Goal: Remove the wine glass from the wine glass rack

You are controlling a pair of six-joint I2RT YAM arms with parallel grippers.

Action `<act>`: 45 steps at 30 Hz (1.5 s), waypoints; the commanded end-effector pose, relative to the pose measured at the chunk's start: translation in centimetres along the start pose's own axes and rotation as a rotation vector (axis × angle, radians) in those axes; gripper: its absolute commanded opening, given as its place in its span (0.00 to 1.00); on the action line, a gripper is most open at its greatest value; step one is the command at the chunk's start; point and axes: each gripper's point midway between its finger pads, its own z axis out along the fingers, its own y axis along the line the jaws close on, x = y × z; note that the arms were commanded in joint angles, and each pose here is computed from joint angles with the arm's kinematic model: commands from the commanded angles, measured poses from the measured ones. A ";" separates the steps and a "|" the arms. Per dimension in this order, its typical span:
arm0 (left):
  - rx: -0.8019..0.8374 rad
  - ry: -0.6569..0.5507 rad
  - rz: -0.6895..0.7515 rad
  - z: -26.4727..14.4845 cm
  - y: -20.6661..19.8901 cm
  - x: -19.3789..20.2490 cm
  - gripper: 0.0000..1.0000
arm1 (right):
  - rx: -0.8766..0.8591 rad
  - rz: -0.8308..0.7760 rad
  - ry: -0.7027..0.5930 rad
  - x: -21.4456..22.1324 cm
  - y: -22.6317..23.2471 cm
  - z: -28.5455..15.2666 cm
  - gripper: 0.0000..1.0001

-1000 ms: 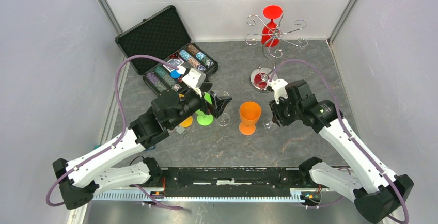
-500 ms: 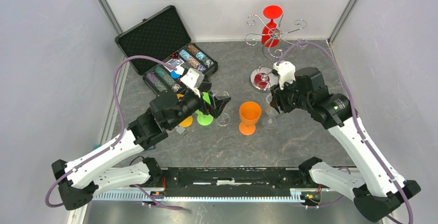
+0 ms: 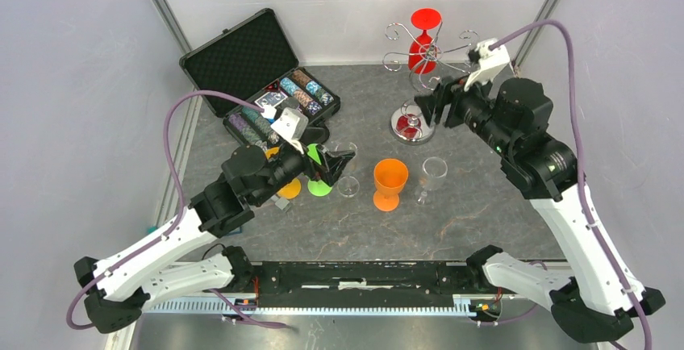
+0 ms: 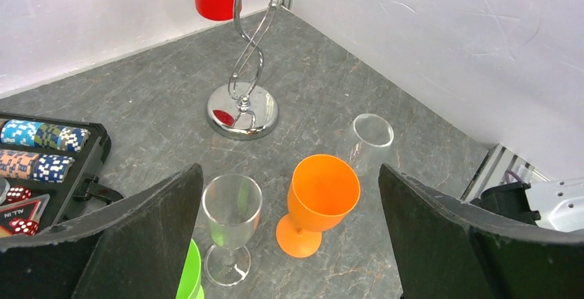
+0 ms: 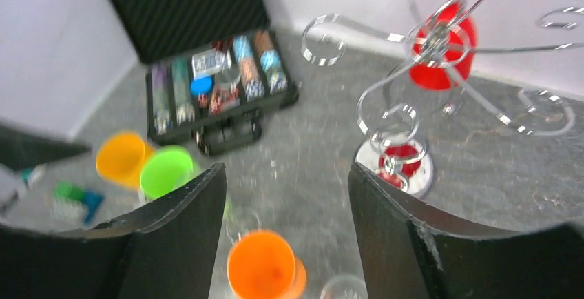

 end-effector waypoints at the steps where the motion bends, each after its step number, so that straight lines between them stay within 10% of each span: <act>1: -0.029 -0.049 0.045 -1.6 0.8 -2.0 1.00 | 0.170 0.178 -0.273 -7.7 -2.3 1.7 0.71; 8: -0.069 -0.100 0.051 -4.1 1.9 -3.0 1.00 | 0.318 0.330 -0.362 -11.8 -6.7 6.3 0.71; 22: -0.074 -0.077 0.061 -3.9 2.1 -2.0 1.00 | 0.080 0.643 -0.229 -8.5 -14.1 16.5 0.49; 45: -0.082 -0.062 0.065 -3.7 2.3 -1.3 1.00 | 0.203 0.808 -0.237 -5.9 -17.9 19.9 0.38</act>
